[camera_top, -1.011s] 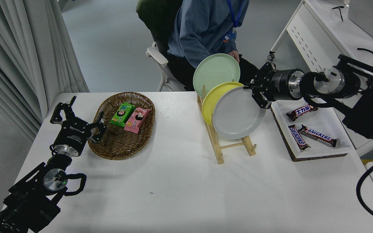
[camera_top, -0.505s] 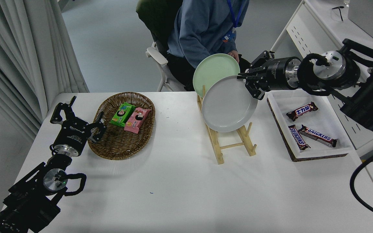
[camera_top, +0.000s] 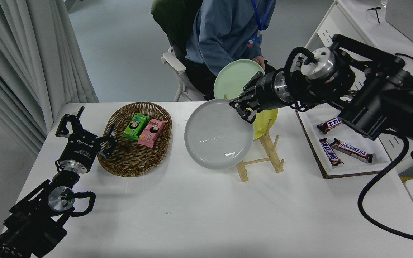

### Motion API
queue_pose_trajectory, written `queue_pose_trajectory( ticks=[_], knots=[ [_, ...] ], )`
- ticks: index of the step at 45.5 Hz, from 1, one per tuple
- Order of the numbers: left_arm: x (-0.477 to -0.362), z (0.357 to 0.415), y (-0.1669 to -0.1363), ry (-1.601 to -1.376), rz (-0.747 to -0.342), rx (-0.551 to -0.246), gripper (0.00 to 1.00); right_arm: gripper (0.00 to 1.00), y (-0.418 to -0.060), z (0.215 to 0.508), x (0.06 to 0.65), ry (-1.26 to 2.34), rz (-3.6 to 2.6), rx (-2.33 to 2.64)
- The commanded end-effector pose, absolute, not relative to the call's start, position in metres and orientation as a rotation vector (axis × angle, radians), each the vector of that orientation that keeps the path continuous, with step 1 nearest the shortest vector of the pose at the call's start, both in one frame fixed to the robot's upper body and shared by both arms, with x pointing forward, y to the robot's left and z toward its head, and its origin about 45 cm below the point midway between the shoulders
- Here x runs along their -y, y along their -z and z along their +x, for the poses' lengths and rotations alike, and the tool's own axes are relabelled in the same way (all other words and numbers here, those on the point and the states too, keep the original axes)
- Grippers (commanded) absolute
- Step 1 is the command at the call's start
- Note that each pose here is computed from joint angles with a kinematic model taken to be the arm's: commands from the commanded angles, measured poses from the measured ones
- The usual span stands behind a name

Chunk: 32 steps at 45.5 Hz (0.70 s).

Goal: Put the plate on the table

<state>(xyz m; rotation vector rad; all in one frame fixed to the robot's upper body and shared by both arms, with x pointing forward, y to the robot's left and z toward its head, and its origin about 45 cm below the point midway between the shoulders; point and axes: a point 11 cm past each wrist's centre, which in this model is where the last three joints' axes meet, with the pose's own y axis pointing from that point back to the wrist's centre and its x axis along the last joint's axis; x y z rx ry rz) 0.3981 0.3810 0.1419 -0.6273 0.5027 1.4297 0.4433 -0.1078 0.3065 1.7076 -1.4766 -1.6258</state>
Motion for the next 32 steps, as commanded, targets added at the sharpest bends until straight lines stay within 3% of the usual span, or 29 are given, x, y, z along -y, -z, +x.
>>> queue_pose_trajectory(
  ticks=[1, 12, 32],
  knots=[
    [-0.381, 0.398, -0.1418, -1.43, -0.627, -0.503, 1.0, 0.0, -0.282, 0.417, 0.071, 1.675, 1.579, 1.363],
    [-0.381, 0.3982, -0.1421, -1.429, -0.628, -0.502, 1.0, 0.0, -0.247, 0.389, 0.054, 1.79, 1.428, 1.184],
    [-0.381, 0.3982, -0.1421, -1.429, -0.628, -0.502, 1.0, 0.0, -0.187, 0.4, 0.082, 2.022, 1.151, 1.3]
  ],
)
